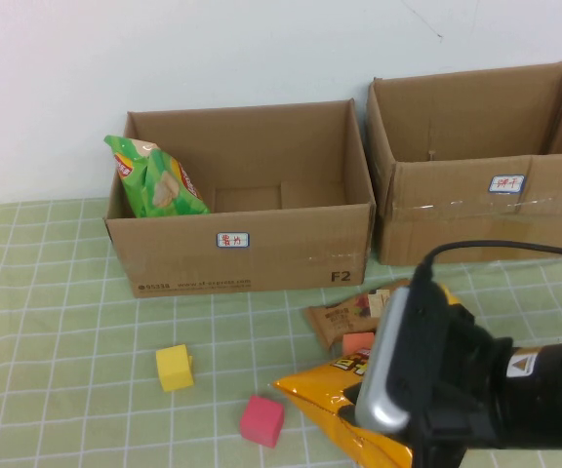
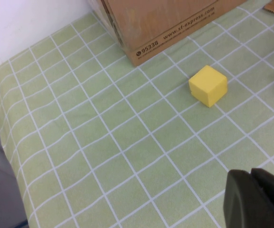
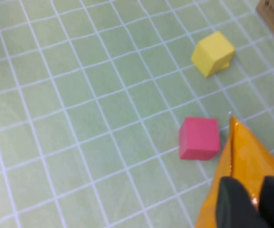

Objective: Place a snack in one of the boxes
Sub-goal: Pick up the potato chip

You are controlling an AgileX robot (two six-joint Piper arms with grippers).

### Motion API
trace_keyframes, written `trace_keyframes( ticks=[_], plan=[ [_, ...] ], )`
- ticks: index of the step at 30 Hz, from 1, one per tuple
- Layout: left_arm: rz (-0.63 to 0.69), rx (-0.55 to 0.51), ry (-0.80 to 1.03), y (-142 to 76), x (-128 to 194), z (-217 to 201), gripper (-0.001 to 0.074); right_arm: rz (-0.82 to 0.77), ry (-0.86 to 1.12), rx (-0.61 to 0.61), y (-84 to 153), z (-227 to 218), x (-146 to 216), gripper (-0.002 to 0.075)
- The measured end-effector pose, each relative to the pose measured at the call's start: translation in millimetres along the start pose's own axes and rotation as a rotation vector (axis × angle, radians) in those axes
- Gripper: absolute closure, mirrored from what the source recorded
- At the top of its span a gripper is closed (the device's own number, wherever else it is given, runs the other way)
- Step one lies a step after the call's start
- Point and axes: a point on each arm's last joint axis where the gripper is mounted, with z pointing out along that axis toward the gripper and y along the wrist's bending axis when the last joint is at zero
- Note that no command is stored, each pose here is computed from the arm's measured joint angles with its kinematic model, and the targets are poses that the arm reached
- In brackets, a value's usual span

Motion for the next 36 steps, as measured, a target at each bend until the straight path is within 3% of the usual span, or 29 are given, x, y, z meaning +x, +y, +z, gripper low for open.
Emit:
trace_keyframes(
  ticks=[2,7,10,17,36],
  plan=[
    [0.000,0.000,0.000,0.0,0.0,0.0,0.0736,-0.058,-0.003,0.010,2.2,0.8,-1.6,0.0566],
    [0.000,0.000,0.000,0.0,0.0,0.0,0.0736,-0.094,0.049,-0.009,2.4,15.4,6.0,0.0176],
    [0.000,0.000,0.000,0.0,0.0,0.0,0.0736,-0.106,0.094,-0.015,1.0,30.6,14.1,0.0076],
    [0.000,0.000,0.000,0.0,0.0,0.0,0.0736,-0.176,0.152,0.097,-13.2,63.2,30.2,0.0038],
    [0.000,0.000,0.000,0.0,0.0,0.0,0.0736,-0.186,0.234,0.202,-32.8,118.4,48.9,0.0034]
  ],
)
